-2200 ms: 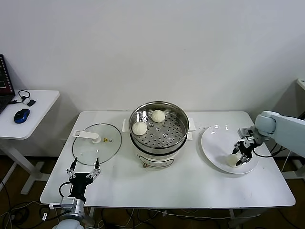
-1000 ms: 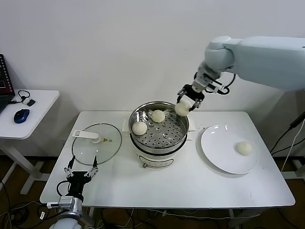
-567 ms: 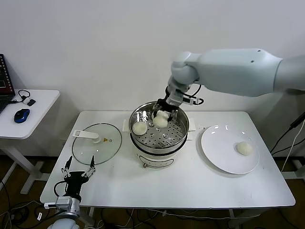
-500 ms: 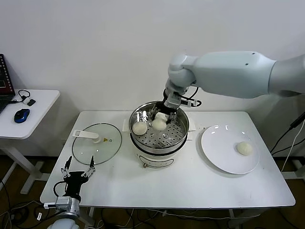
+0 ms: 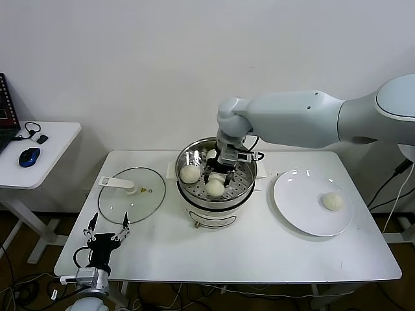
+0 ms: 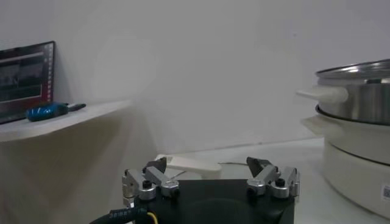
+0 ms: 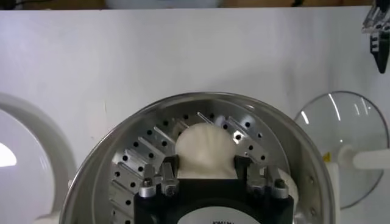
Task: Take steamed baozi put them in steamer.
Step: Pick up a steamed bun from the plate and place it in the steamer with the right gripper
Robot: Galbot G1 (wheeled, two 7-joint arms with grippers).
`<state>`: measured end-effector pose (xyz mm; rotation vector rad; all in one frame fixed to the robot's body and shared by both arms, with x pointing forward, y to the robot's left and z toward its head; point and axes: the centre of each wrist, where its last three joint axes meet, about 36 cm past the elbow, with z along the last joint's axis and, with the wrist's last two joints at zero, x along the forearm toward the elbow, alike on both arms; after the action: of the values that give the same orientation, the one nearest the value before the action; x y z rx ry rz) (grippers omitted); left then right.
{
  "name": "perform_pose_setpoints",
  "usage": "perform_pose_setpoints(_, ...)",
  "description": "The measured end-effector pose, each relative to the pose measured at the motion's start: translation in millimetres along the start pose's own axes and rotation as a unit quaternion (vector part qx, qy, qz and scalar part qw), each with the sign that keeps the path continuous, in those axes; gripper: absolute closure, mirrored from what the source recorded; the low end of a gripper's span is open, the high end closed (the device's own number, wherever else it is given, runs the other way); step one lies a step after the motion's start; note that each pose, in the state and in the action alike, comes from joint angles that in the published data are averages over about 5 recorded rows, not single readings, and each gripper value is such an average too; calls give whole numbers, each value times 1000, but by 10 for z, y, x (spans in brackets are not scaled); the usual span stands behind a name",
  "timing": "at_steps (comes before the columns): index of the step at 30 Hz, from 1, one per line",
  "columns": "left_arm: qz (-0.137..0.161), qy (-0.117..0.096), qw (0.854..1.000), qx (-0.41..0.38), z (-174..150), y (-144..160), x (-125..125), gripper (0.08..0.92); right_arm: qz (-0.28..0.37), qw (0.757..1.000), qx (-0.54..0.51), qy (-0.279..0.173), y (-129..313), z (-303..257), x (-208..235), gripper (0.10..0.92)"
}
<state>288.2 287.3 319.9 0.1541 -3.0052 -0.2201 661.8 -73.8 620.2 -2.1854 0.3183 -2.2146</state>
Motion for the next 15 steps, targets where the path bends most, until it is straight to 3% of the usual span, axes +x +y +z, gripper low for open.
perform_pose_setpoints(12,-1,-1,1000,0,8,14,-17,177,-18,1000,5,-13,-87,44,-190,400)
perform_pose_setpoints(15,-2,-2,1000,0,6,19,-25,177,-17,1000,4,-13,-95,66,-204,363)
